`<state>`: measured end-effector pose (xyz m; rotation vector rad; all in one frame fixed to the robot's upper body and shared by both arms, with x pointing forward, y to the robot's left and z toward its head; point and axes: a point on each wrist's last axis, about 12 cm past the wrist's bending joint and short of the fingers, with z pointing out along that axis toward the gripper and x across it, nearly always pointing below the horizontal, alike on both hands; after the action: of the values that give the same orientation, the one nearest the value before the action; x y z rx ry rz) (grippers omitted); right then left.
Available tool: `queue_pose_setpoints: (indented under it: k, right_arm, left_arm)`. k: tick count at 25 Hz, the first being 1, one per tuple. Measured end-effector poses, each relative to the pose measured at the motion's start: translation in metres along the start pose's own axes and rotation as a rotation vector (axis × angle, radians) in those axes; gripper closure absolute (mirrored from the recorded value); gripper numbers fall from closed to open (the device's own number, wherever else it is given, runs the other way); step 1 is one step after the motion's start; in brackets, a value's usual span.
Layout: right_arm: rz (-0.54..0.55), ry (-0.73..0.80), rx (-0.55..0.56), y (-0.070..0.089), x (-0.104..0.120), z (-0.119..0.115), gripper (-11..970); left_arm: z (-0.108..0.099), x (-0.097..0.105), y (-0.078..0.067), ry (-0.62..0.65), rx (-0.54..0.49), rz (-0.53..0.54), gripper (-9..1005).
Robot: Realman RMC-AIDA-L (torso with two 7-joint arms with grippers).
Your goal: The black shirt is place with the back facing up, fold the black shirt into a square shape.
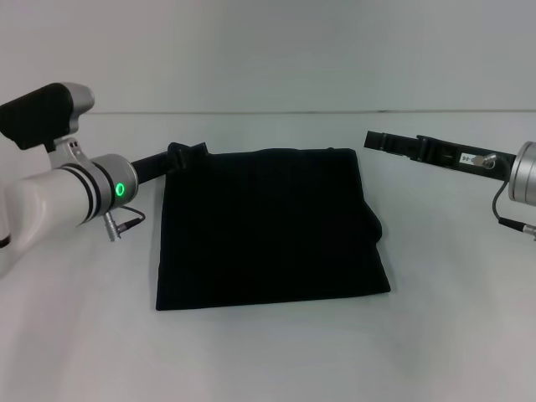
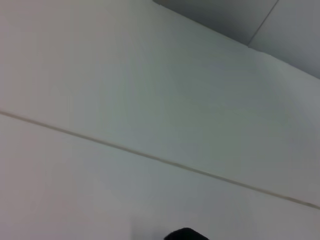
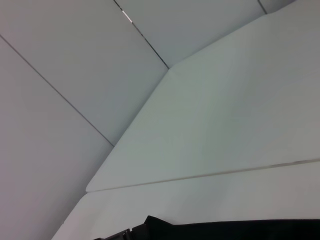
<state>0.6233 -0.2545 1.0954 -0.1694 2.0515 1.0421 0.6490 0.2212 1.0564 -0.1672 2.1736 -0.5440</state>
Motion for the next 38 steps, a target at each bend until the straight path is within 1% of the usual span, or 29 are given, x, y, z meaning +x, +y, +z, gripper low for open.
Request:
queue_pose_setpoints:
  k: [7, 14, 19, 24, 30, 35, 38]
  right_arm:
    - [-0.007, -0.001, 0.004, 0.000, 0.001, 0.001, 282]
    - [-0.013, 0.000, 0.004, 0.000, 0.001, 0.001, 283]
    - [-0.021, 0.000, 0.002, 0.001, 0.003, 0.003, 284]
    - [-0.027, 0.001, -0.002, 0.002, 0.003, 0.004, 284]
    - [-0.027, 0.000, 0.003, 0.002, 0.003, 0.004, 283]
    - [-0.028, -0.004, 0.015, 0.000, 0.003, 0.004, 284]
    - [-0.028, -0.006, 0.023, 0.000, 0.003, 0.005, 284]
  left_arm:
    - [0.002, 0.006, -0.009, 0.024, 0.024, 0.034, 47]
    - [0.002, 0.005, -0.008, 0.020, 0.022, 0.038, 46]
    - [0.001, 0.005, -0.007, 0.016, 0.018, 0.060, 189]
    - [0.001, 0.005, -0.007, 0.017, 0.020, 0.062, 428]
    - [0.002, 0.004, -0.009, 0.016, 0.025, 0.071, 643]
    - [0.002, -0.001, -0.014, 0.010, 0.057, 0.077, 869]
    - [0.003, -0.005, -0.019, 0.006, 0.077, 0.081, 894]
